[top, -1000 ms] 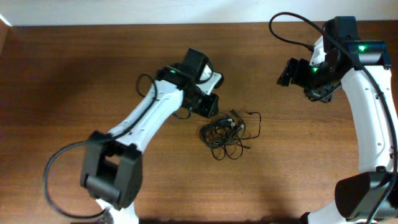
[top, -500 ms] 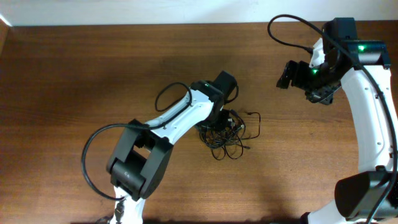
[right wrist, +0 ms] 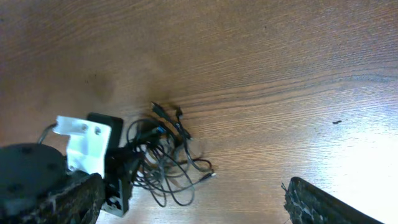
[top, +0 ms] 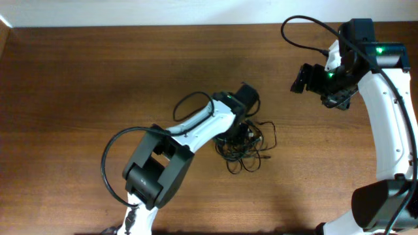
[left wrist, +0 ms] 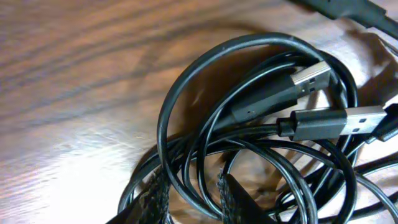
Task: Untangle cables
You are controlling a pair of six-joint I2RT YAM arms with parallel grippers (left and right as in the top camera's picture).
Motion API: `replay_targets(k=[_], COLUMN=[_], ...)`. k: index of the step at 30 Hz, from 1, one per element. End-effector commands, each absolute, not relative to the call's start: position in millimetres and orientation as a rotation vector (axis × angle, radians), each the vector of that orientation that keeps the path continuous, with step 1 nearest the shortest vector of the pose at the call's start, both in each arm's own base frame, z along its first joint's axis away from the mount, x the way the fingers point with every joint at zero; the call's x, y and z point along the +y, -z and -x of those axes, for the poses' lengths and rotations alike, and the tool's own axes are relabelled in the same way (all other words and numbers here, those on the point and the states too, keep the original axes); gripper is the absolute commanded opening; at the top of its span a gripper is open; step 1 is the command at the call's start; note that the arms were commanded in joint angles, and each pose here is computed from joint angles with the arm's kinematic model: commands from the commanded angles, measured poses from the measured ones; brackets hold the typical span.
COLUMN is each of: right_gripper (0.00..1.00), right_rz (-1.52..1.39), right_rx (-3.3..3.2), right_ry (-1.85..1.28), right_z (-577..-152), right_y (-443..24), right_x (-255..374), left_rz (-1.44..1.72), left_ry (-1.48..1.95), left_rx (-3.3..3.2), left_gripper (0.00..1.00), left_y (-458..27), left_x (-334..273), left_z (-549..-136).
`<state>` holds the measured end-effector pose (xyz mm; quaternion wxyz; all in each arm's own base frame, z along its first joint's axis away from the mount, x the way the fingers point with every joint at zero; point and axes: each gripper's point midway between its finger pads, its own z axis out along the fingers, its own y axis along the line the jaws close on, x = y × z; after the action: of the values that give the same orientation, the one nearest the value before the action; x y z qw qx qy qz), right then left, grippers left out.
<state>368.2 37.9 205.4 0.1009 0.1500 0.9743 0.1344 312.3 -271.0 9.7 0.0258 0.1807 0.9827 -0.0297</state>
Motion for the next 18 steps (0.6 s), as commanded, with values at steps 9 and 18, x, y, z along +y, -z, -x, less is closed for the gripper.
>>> replay_targets(k=[9,18], right_gripper=[0.94,0.94], right_rz=[-0.413,-0.404], right_rx=[2.895,2.903], right_ry=[-0.375,-0.373], right_z=[-369,-367], right_y=[-202,-202], right_x=[36,36], left_rz=[-0.534,-0.663], left_ry=[-0.024,0.047], left_rx=[2.919,2.830], left_gripper=[0.17,0.21], left_y=[-10,-26], left_x=[-272,-284], left_z=[-337,-358])
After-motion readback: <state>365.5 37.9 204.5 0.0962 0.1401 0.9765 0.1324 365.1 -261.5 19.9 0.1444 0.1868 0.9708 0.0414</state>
